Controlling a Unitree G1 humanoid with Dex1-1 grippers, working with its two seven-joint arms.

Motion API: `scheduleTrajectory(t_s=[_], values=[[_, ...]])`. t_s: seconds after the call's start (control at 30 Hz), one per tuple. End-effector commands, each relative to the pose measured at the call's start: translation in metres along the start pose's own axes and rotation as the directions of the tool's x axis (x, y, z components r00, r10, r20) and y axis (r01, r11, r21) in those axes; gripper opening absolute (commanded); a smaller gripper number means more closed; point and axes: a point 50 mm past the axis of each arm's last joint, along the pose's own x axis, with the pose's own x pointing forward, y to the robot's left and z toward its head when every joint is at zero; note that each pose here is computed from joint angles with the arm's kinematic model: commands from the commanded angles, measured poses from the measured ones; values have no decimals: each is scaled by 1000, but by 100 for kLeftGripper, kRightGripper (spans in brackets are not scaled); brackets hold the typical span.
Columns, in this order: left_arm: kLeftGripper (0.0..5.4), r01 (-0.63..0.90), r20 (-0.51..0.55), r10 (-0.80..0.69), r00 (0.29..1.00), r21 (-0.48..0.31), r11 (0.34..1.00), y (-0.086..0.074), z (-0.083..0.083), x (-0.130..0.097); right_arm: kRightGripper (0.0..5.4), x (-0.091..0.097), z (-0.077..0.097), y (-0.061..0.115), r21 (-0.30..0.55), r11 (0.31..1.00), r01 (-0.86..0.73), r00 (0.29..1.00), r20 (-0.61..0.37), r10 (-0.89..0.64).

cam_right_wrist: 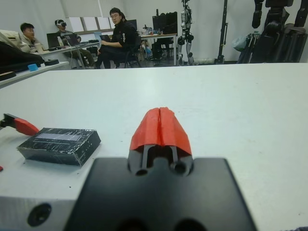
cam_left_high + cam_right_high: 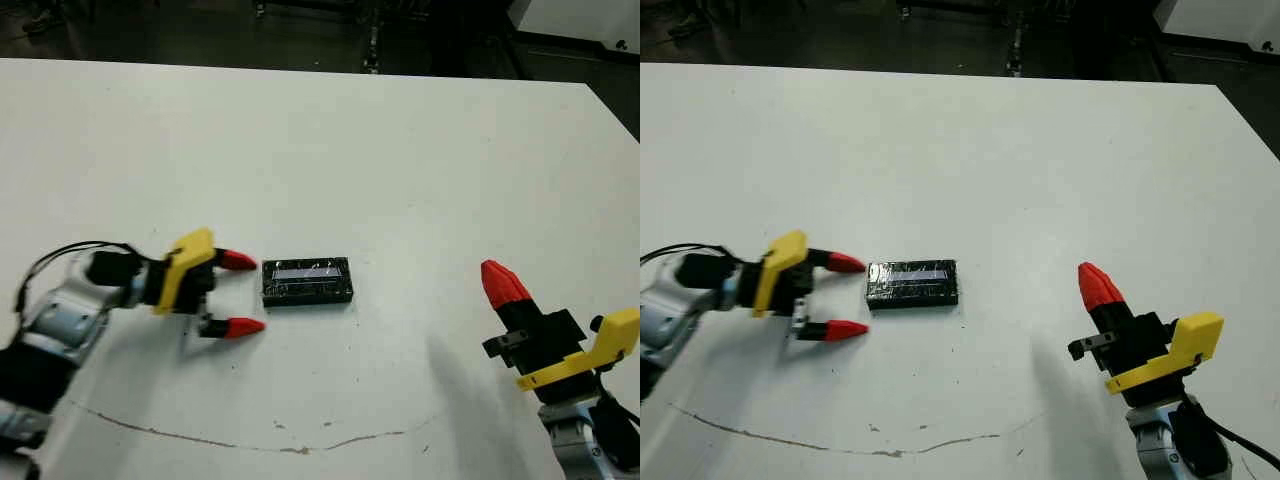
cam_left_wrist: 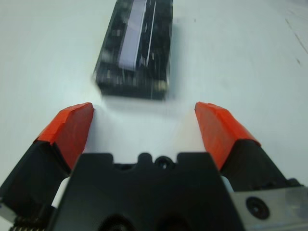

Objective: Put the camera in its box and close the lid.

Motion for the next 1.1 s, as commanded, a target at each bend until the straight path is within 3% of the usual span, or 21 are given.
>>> scheduleTrajectory(t_s=[0.03, 0.3, 0.4, 0.5, 0.6, 0.73, 0.8, 0.9, 1.0, 1.1], values=[[538, -30, -135, 12, 991, -134, 991, -10, -37, -15, 0, -1, 0, -2, -11, 1000, 1, 1000, -19, -2], [538, -210, -67, 205, 976, -73, 975, -2, -25, -40, 0, 1, -2, -2, 3, 1000, -7, 1000, -14, 7], [538, -328, 13, 331, 944, -105, 939, 1, -17, -49, 0, 1, -2, -2, 3, 1000, -4, 1000, -13, 4], [538, -474, 136, 503, 853, -201, 858, -6, -3, -51, 0, 2, -2, -2, -3, 1000, 0, 1000, -10, 0], [519, -616, 280, 676, 681, -280, 736, -21, 14, -44, 0, 4, -2, -1, -14, 1000, 13, 1000, -14, -13], [466, -659, 433, 771, 466, -411, 630, -40, 35, -28, 0, 6, -3, 0, 2, 1000, 10, 1000, -9, -10], [436, -625, 489, 778, 394, -478, 617, -47, 48, -18, 0, 7, -3, 0, 2, 1000, 9, 1000, -7, -9], [391, -588, 549, 759, 349, -503, 634, -56, 66, -5, 0, 7, -4, 1, 6, 1000, 5, 1000, -2, -5], [346, -565, 591, 731, 341, -492, 662, -61, 79, 9, 0, 7, -4, 0, 7, 1000, 4, 1000, 4, -4], [297, -546, 594, 708, 382, -473, 692, -68, 91, 24, 0, 7, -4, -1, 5, 1000, 14, 1000, -5, -14]])
